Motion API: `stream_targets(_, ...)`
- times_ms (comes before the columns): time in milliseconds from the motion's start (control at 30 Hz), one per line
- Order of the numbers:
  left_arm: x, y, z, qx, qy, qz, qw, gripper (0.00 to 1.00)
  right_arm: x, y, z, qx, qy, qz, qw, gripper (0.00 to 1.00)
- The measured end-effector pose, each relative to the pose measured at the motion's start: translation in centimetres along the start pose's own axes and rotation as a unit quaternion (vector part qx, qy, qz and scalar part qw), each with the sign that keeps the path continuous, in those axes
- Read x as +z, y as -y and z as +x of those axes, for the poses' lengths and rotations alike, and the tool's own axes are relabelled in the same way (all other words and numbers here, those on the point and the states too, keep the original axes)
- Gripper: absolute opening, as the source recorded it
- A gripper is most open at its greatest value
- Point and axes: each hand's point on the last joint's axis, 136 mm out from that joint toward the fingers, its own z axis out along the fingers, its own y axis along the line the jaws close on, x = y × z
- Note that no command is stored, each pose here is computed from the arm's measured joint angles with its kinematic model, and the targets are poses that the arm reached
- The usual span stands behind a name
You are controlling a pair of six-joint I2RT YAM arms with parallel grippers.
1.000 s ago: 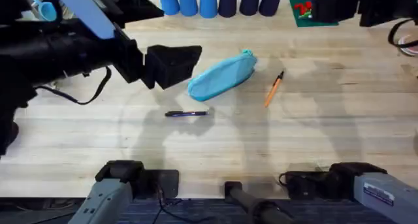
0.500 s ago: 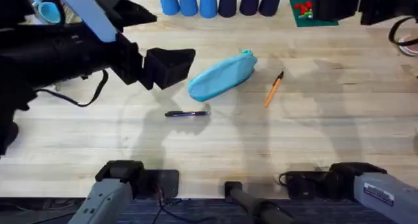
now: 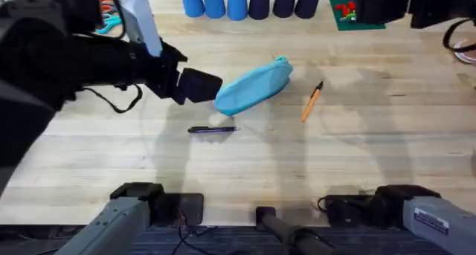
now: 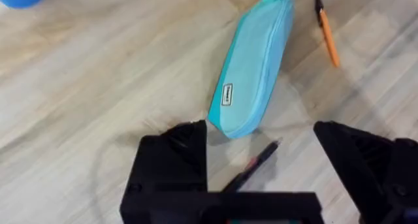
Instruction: Unzip the bag, pick up the pens from the table one at a time and place them inside, then zip the bag closed.
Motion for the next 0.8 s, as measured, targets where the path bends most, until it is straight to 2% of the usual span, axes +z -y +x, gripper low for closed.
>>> stream_targets(100,1.0,-0.1,0.9,0.007,-0.016,0.012,1.0,0.995,0.0,0.0,0.0,0.0,0.0,0.0,1.0,0.996)
stream_targets(300,2.3,0.6,2.2,0.06,-0.033,0.044,0.997,0.995,0.0,0.0,0.0,0.0,0.0,0.0,1.0,0.996)
stream_targets(433,3.0,0.7,2.8,0.082,-0.043,0.055,0.994,0.995,0.0,0.0,0.0,0.0,0.0,0.0,1.0,0.996)
stream_targets(567,4.0,0.1,3.1,0.087,-0.051,0.06,0.993,0.995,0.0,0.0,0.0,0.0,0.0,0.0,1.0,0.996)
stream_targets(800,6.8,-1.2,4.4,0.068,-0.082,0.08,0.991,0.996,0.0,0.0,0.0,0.0,0.0,0.0,1.0,0.995)
